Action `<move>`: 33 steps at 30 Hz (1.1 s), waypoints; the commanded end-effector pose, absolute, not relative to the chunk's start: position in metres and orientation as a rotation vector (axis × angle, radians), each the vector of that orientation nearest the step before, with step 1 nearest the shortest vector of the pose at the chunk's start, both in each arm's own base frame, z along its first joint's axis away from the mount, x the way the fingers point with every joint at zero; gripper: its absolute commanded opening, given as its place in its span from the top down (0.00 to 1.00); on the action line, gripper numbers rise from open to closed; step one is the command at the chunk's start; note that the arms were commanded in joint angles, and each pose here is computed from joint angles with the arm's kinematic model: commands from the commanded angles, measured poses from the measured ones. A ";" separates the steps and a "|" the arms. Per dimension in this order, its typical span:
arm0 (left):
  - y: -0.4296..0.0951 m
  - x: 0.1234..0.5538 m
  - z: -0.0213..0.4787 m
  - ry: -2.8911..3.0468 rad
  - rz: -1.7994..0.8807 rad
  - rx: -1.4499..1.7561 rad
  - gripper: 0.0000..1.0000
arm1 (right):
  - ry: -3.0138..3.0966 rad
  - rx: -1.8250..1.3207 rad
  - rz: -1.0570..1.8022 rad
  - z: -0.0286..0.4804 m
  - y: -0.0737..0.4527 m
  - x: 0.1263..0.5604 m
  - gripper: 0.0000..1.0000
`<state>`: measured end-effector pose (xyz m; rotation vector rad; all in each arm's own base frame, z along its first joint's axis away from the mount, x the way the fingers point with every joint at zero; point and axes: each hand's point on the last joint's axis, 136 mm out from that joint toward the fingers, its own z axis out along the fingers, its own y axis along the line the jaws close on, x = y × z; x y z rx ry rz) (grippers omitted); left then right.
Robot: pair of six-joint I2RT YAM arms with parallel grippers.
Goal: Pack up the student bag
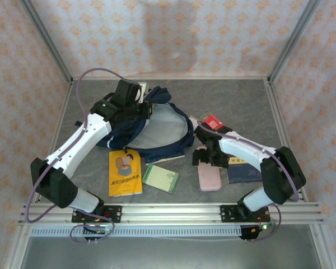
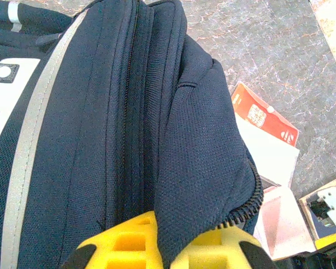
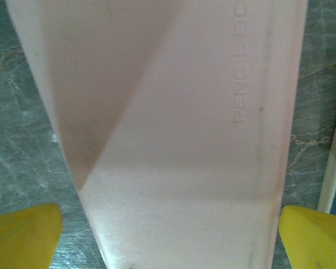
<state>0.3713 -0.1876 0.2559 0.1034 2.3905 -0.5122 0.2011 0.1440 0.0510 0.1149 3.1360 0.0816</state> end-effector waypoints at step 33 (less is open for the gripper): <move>-0.182 0.376 0.272 2.344 -0.471 0.118 1.00 | 3.180 0.052 -0.119 0.038 0.133 0.203 0.01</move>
